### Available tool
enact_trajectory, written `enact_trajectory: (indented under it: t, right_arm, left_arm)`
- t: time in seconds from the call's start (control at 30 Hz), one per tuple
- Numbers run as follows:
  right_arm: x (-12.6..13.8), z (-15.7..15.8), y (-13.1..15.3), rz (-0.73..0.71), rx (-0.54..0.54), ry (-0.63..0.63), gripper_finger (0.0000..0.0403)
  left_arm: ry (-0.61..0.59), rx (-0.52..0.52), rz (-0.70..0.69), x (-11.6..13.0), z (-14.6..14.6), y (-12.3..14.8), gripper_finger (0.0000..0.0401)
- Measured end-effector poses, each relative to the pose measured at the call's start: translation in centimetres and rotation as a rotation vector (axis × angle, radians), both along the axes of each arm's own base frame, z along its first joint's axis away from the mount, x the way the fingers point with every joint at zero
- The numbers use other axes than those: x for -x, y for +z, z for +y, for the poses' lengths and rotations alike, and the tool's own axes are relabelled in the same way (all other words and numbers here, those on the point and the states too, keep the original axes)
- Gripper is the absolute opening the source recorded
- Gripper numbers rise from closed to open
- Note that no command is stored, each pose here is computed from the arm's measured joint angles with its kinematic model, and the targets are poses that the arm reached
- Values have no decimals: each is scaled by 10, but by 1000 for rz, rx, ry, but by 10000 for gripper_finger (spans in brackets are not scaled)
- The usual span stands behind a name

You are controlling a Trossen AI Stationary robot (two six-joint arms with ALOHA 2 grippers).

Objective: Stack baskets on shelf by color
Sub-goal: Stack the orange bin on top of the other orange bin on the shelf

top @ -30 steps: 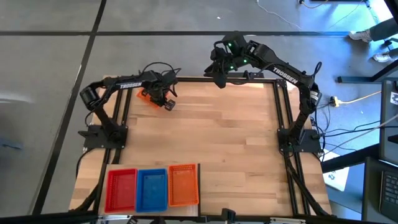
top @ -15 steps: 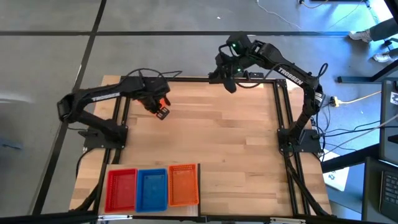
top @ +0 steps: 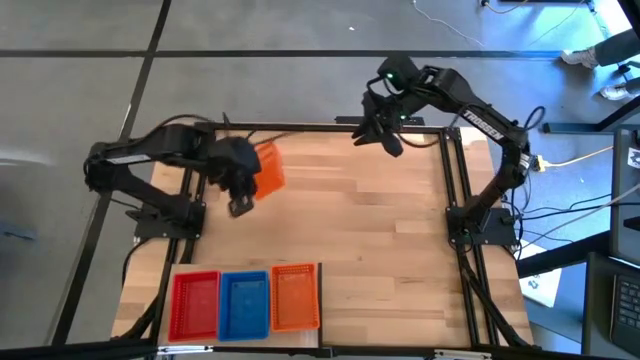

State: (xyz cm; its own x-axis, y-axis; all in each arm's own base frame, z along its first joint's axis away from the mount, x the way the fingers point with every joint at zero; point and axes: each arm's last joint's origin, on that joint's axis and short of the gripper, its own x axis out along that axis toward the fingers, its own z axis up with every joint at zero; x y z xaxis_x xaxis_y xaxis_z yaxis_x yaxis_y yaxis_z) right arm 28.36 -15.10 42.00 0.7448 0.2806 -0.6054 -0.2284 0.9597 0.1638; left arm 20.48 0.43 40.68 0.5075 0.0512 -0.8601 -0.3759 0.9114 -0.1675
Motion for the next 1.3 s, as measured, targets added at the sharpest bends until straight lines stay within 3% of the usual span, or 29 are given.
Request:
enact_trajectory:
  t: [0.13, 0.33, 0.6, 0.9, 1.3]
  right_arm:
    - [12, 16, 16, -60, 3, 46, 106]
    - [21, 48, 35, -174, -86, 227, 106]
    - [15, 72, 42, -165, -104, 213, 106]
    - [13, 81, 42, -163, -97, 240, 106]
    - [12, 81, 42, -170, -82, 251, 106]
  left_arm:
    - [-90, 61, -67, 1, -36, 20, 0]
    - [-274, 154, -116, -1, -98, 34, 0]
    - [-419, 209, -195, -20, -166, 49, 0]
    - [-400, 261, -167, -50, -204, 46, 0]
    - [-336, 308, -113, -57, -211, 39, 0]
